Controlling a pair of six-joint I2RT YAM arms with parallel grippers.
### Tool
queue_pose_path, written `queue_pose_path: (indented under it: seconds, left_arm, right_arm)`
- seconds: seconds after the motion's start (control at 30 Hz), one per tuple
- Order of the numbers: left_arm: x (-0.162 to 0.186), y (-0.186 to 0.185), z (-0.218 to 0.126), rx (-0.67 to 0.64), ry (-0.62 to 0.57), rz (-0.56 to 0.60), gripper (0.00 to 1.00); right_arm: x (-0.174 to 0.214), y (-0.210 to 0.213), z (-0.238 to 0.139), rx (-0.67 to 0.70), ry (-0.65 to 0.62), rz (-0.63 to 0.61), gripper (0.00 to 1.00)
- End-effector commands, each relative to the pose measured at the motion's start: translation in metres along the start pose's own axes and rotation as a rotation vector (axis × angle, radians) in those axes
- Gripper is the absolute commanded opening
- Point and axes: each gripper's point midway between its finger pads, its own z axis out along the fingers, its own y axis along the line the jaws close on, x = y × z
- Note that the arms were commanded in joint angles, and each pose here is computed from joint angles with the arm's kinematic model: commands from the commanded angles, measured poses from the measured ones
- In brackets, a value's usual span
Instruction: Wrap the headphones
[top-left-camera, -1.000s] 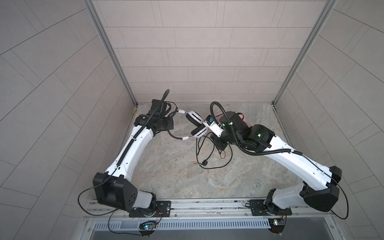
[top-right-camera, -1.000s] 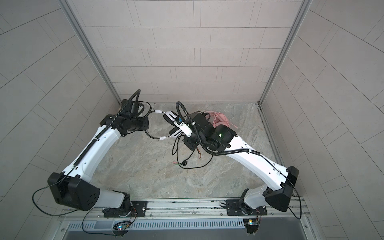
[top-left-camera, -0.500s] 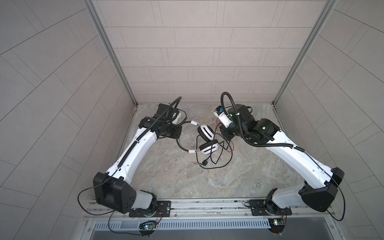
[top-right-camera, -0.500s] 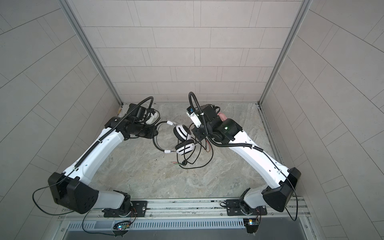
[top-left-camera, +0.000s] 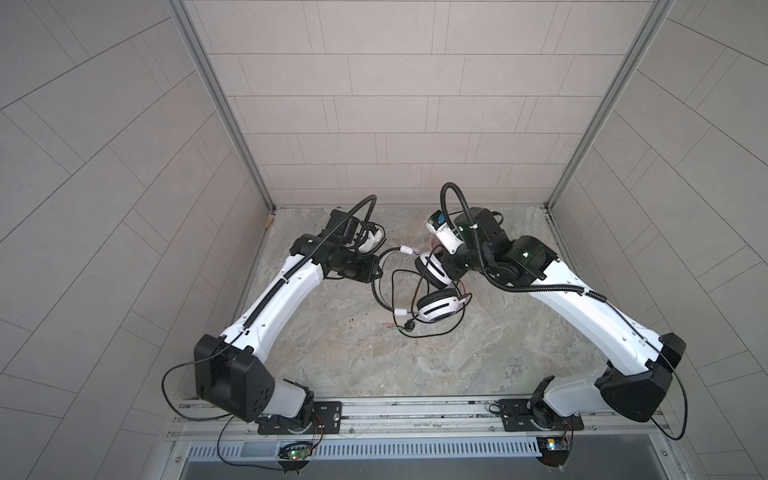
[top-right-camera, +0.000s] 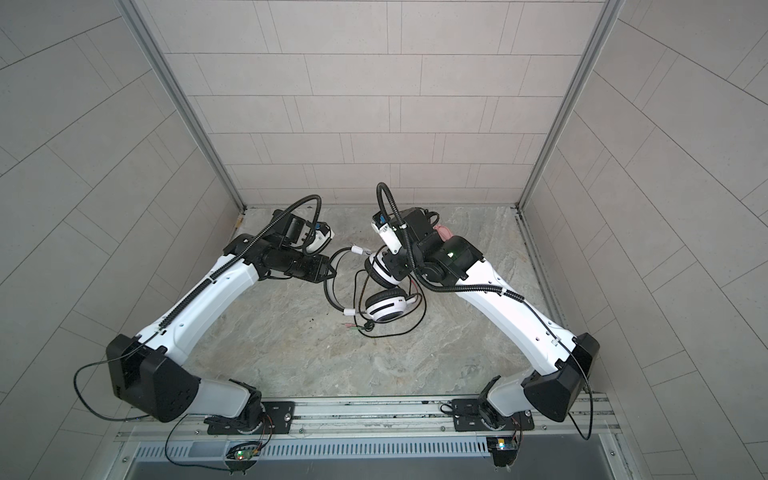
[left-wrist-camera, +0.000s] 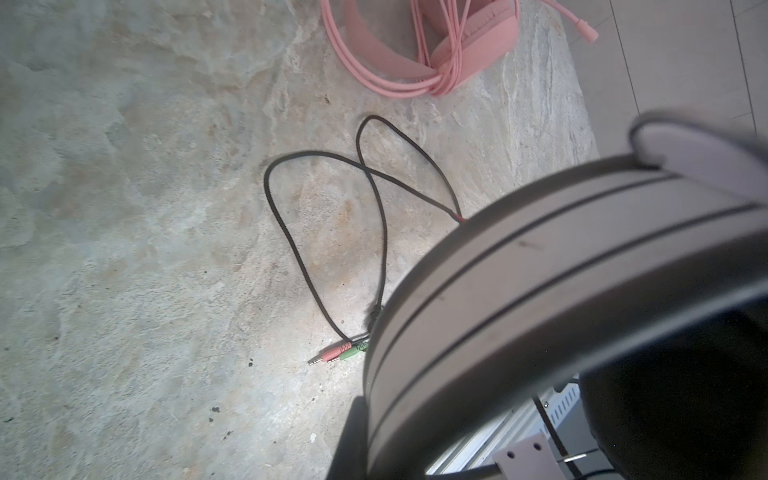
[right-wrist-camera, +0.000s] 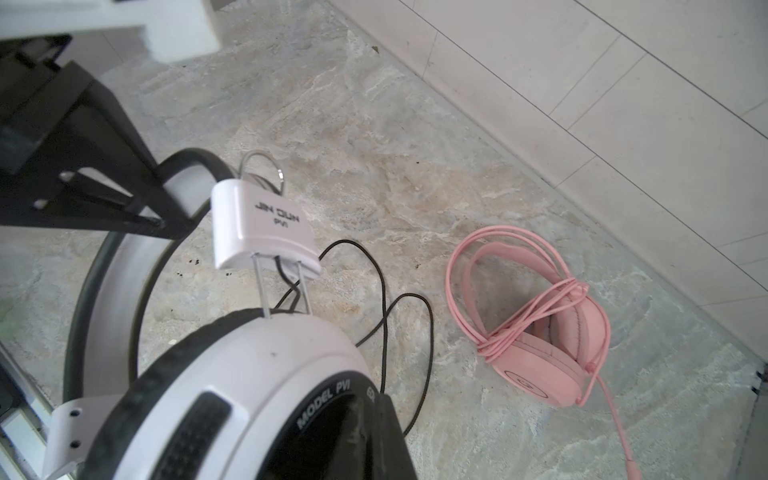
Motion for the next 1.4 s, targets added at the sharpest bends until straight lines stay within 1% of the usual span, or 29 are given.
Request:
queue_pose_path:
  seconds: [0.0, 0.13, 0.37, 0.43, 0.5, 0.63, 0.7, 0.83, 0.93, 1.17, 1.37]
  left_arm:
    - [0.008, -0.039, -0.004, 0.18, 0.013, 0.045, 0.0]
    - [0.018, -0.049, -0.006, 0.232, 0.034, 0.059, 0.0]
    - [0.022, -0.063, -0.007, 0.286, 0.048, 0.09, 0.0]
    - [0.021, -0.066, -0.009, 0.294, 0.042, 0.098, 0.0]
    - [0.019, -0.063, -0.013, 0.264, 0.024, 0.107, 0.0]
    - [0.019, -0.069, -0.022, 0.279, 0.0, 0.125, 0.0]
    - [0.016, -0.072, -0.027, 0.286, -0.03, 0.129, 0.0]
    - [0.008, -0.08, -0.041, 0.312, -0.097, 0.141, 0.0]
    - [-0.006, -0.092, -0.058, 0.37, -0.172, 0.145, 0.0]
    - [-0.036, -0.106, -0.099, 0.443, -0.35, 0.134, 0.0]
    - [-0.048, -0.106, -0.121, 0.459, -0.432, 0.109, 0.0]
  right_arm:
    - [-0.009, -0.01, -0.001, 0.024, -0.025, 0.013, 0.04]
    - [-0.013, -0.014, 0.004, 0.016, -0.038, 0.041, 0.04]
    - [-0.018, -0.018, 0.015, -0.009, -0.052, 0.083, 0.04]
    - [-0.014, -0.021, 0.021, 0.003, -0.036, 0.088, 0.04]
    - [-0.008, -0.029, 0.026, 0.022, -0.025, 0.11, 0.04]
    - [0.005, -0.044, 0.039, 0.014, -0.018, 0.199, 0.04]
    - [0.012, -0.05, 0.047, 0.008, -0.016, 0.234, 0.04]
    - [0.024, -0.054, 0.06, 0.004, 0.0, 0.266, 0.04]
    - [0.029, -0.055, 0.068, -0.008, 0.002, 0.29, 0.04]
    - [0.044, -0.066, 0.08, -0.013, -0.006, 0.364, 0.04]
    - [0.047, -0.066, 0.086, -0.055, -0.024, 0.412, 0.04]
